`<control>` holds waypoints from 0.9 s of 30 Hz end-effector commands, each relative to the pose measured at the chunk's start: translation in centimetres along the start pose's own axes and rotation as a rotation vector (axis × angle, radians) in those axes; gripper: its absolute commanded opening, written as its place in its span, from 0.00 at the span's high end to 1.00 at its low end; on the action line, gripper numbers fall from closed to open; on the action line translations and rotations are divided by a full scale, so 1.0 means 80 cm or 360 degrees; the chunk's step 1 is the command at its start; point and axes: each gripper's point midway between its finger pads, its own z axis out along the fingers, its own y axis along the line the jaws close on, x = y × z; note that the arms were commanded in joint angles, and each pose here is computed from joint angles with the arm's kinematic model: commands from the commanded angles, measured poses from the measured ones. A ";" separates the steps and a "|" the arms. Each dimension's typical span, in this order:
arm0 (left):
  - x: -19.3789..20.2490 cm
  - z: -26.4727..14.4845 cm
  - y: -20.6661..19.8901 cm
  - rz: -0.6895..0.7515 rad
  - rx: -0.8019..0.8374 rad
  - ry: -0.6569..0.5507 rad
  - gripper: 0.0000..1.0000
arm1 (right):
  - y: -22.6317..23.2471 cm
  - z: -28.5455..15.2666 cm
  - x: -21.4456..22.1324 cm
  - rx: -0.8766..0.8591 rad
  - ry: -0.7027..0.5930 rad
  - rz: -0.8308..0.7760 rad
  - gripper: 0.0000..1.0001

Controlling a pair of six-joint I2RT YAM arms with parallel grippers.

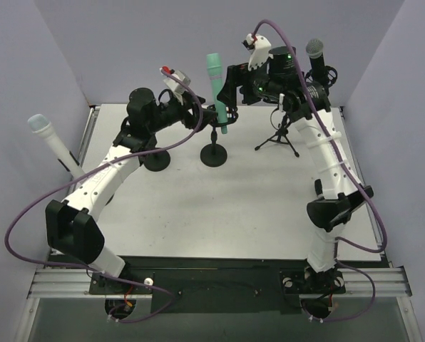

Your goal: Remove the microphone from the stand

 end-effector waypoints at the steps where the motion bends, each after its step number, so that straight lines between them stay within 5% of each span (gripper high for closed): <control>1: -0.037 0.018 0.005 0.0049 -0.0060 -0.0122 0.21 | 0.007 0.017 -0.047 0.0003 -0.0206 0.0009 0.20; 15: -0.004 0.071 0.042 -0.0033 -0.0140 -0.0082 0.28 | -0.010 0.090 -0.023 0.0036 -0.0152 0.0022 0.25; 23: 0.016 0.075 0.045 -0.0027 -0.0125 -0.0044 0.32 | -0.020 0.109 -0.002 0.0073 -0.0086 0.0061 0.49; 27: 0.025 0.076 0.044 -0.0050 -0.0098 -0.0015 0.35 | -0.019 0.117 -0.001 0.0062 -0.0089 0.0079 0.53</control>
